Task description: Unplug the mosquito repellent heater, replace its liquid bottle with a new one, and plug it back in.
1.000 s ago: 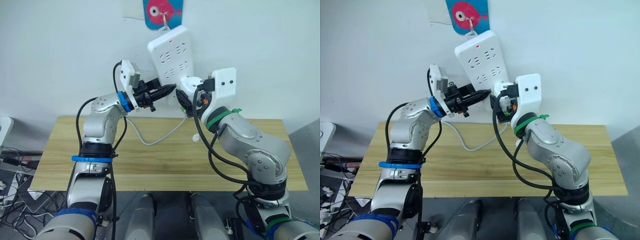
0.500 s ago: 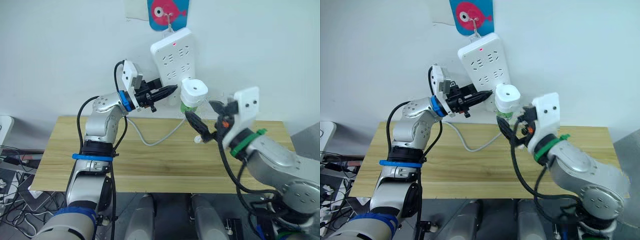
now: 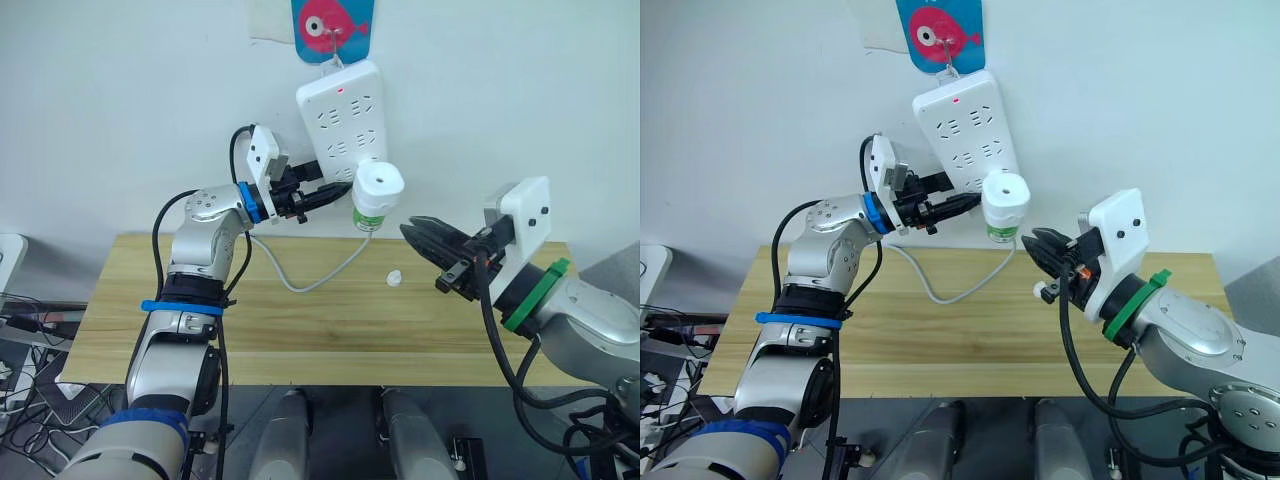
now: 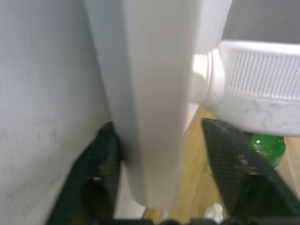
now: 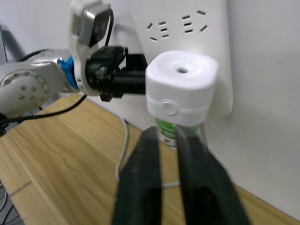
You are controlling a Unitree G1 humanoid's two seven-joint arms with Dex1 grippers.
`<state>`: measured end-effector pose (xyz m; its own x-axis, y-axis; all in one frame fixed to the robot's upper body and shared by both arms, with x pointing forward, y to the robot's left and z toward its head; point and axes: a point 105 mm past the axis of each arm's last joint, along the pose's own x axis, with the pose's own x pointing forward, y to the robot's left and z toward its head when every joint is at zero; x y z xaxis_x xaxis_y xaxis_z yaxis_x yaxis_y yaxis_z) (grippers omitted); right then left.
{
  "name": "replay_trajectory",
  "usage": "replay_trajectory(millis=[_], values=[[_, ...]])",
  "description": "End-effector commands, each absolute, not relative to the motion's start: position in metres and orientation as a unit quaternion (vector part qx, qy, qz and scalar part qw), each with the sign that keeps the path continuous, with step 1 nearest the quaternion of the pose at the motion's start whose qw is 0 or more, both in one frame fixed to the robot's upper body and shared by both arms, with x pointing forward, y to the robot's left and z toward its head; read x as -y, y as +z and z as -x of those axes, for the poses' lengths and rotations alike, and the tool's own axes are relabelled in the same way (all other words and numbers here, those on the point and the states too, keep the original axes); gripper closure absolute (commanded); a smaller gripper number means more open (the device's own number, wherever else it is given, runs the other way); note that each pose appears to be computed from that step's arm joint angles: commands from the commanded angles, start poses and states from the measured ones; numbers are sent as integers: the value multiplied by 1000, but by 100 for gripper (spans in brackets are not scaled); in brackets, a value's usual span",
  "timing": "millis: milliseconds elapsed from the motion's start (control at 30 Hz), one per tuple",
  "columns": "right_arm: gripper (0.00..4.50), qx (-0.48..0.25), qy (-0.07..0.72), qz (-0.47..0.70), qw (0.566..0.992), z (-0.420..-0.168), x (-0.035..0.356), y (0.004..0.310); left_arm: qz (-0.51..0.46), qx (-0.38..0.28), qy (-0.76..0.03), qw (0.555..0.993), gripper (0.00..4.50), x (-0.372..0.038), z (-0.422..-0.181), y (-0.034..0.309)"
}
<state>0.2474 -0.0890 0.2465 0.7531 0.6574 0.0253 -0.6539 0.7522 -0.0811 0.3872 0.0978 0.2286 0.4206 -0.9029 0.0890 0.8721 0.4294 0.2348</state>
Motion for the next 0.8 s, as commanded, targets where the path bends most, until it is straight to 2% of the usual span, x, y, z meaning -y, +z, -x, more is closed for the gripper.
replay_trajectory(millis=[33,100,267,500,667,800], values=[[450,51,365,41,929,-248,87,254,-106,112,-516,843,58,-120,-381,241],[450,51,372,44,926,-250,85,251,-119,108,-515,842,4,-130,-374,241],[450,55,398,52,914,-250,77,247,-122,93,-524,837,4,-146,-339,243],[450,66,422,50,903,-250,65,242,-118,109,-536,829,4,-130,-281,236],[450,69,424,51,901,-254,57,239,-120,136,-530,828,4,-122,-258,235],[450,68,416,56,905,-260,55,235,-116,134,-526,831,4,-122,-254,232]])
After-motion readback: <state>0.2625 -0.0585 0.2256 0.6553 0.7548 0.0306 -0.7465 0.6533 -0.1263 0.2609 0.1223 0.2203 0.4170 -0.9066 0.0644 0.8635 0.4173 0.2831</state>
